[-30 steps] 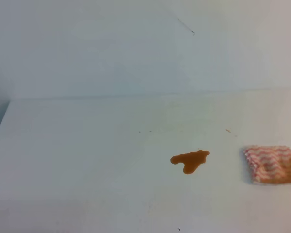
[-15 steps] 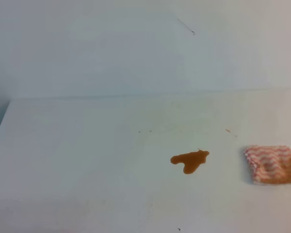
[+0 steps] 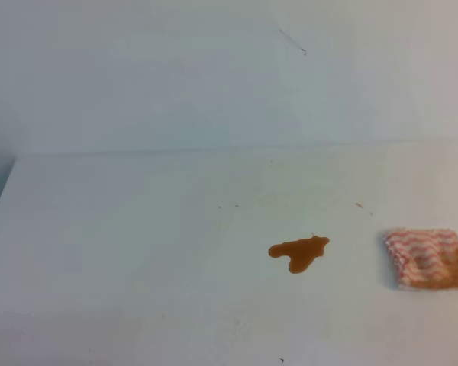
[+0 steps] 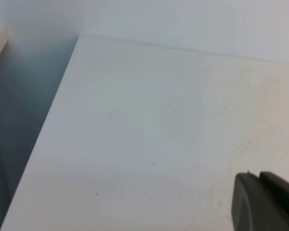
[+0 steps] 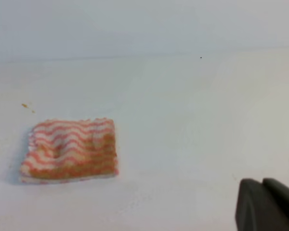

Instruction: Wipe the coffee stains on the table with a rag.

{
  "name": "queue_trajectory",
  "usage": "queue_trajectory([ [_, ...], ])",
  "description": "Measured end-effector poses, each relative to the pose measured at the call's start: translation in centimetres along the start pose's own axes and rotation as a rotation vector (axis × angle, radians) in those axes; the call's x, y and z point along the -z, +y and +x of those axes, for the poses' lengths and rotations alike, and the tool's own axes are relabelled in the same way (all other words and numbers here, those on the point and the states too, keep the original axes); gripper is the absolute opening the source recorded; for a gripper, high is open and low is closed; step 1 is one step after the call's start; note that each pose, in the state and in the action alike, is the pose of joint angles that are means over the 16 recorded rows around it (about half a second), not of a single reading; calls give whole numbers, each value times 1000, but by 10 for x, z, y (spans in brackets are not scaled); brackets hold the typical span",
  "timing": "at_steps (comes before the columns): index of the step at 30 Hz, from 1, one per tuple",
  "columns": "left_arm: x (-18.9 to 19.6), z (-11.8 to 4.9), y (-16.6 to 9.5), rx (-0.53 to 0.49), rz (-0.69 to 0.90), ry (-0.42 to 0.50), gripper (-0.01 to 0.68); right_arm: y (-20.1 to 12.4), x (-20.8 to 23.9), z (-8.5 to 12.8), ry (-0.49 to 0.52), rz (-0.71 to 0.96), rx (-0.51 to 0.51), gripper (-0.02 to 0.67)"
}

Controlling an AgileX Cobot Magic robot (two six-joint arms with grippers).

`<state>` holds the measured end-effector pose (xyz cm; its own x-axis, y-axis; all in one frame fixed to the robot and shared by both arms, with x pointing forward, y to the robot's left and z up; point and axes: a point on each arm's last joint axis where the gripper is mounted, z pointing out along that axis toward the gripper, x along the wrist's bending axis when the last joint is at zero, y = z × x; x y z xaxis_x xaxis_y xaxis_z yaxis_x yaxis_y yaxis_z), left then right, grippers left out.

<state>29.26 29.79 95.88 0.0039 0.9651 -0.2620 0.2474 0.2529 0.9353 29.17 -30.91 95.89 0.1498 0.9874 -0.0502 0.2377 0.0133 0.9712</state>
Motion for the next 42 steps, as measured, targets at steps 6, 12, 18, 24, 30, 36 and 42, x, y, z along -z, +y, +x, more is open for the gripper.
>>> queue_trajectory([
  [6,0,0,0,0,0,0,-1,0,0,0,0,0,0,-2],
  [12,0,0,0,0,0,0,-1,0,0,0,0,0,0,-2],
  [18,0,0,0,0,0,0,-1,0,0,0,0,0,0,-2],
  [24,0,0,0,0,0,0,-1,0,0,0,0,0,0,-2],
  [30,0,0,0,0,-1,0,-1,0,0,0,0,0,0,-2],
  [36,0,0,0,0,-4,0,-1,0,0,0,0,0,0,-2],
  [42,0,0,0,1,-6,0,-1,2,0,0,4,-26,-4,-2],
])
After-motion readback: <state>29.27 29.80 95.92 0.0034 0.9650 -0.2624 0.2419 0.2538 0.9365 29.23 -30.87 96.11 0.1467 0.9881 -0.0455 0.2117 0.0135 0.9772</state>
